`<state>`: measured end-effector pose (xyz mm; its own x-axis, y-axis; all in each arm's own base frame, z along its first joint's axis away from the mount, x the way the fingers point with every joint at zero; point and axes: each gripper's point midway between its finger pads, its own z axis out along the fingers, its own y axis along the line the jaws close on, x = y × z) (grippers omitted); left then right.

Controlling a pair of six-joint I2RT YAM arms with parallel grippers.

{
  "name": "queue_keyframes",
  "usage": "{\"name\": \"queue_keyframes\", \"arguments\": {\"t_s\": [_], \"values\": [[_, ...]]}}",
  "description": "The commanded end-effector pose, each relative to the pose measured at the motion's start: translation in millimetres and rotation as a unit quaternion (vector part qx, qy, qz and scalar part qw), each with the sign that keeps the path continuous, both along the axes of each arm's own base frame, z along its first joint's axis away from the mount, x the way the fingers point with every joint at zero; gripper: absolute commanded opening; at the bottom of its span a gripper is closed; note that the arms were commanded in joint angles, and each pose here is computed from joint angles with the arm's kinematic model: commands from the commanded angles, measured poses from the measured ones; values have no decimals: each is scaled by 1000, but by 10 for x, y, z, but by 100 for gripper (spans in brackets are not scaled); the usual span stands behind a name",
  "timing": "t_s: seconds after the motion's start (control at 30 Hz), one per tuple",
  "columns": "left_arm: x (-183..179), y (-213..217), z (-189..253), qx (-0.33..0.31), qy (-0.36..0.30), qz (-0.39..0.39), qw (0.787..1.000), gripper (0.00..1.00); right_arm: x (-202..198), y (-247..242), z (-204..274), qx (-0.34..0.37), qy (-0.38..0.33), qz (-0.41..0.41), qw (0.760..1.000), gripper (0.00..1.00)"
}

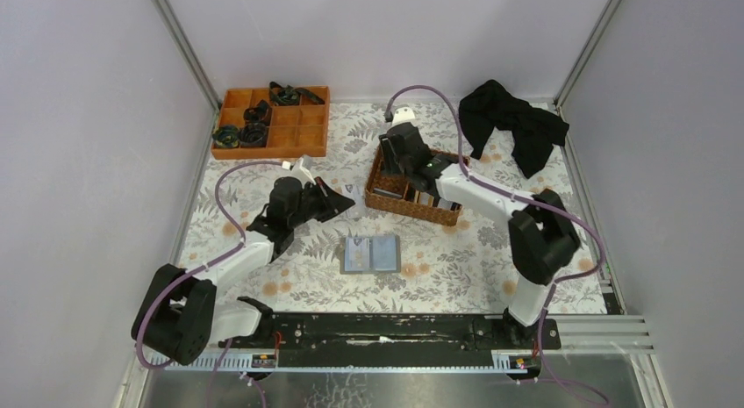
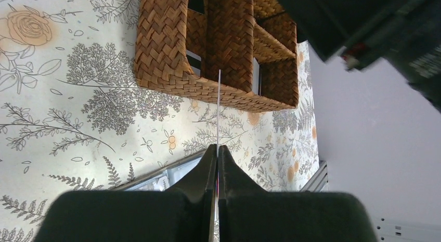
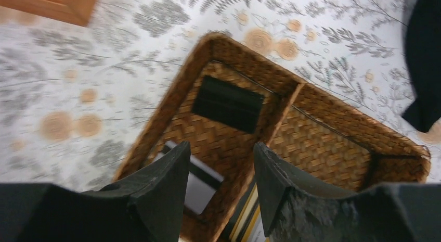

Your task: Take the credit cards out of the card holder

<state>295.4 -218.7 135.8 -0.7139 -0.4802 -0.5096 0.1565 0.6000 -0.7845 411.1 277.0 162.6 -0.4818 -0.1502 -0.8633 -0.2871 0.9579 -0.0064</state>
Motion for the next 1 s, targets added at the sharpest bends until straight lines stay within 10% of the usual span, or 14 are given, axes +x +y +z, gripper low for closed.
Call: {"name": "queue_keyframes", "arguments": {"t_s": [0.0,0.43,0.97], "values": [[27,3,185,-19,-35,-10,999,0,308,-312,-145,-85,15,-66,994,54],[58,13,150,-20,-30,-9,999,0,490,-476,-569,-85,61,-104,989,54],[109,-38,-74,-41,6,-20,999,0,397,-180,-799,-34,82,-24,996,12]]}}
